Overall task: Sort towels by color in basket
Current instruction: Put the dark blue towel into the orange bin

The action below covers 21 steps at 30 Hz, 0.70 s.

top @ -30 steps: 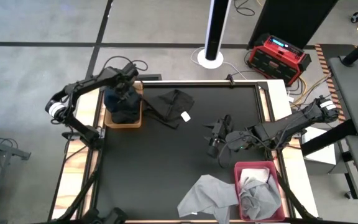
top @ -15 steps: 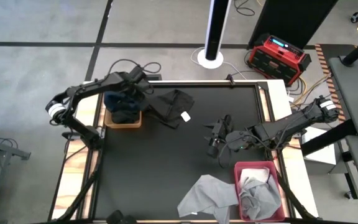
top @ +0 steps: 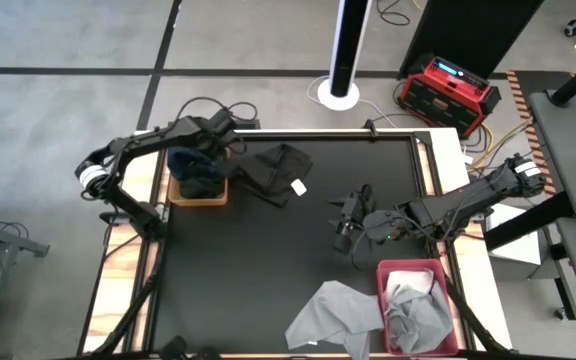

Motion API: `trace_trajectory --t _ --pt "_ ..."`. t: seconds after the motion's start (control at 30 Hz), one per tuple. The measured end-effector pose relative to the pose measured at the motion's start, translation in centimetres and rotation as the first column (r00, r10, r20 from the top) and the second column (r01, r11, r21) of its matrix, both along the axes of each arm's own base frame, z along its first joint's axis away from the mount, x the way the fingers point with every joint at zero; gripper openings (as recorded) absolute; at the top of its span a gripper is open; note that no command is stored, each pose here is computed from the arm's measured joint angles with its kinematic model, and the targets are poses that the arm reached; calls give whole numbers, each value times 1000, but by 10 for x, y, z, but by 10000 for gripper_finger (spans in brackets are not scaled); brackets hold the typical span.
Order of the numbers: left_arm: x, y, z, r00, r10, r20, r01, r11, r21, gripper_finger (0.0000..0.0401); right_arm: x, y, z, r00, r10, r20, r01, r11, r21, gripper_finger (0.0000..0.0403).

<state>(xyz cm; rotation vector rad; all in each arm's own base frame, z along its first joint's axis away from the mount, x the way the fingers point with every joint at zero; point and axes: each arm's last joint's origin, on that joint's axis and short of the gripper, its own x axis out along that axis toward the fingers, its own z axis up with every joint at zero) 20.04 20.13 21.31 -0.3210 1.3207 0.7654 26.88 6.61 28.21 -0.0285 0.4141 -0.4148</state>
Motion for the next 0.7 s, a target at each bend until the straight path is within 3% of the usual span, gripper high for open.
trace_trajectory --t 0.47,0.7 --pt "8 10 -55 985 28 -168 -43 996 -82 0 0 0 0 1000 -1 -1 1 1000 1 189" --pt "8 10 -51 988 32 -152 -42 997 -65 0 0 0 0 1000 -1 -1 1 1000 1 189"
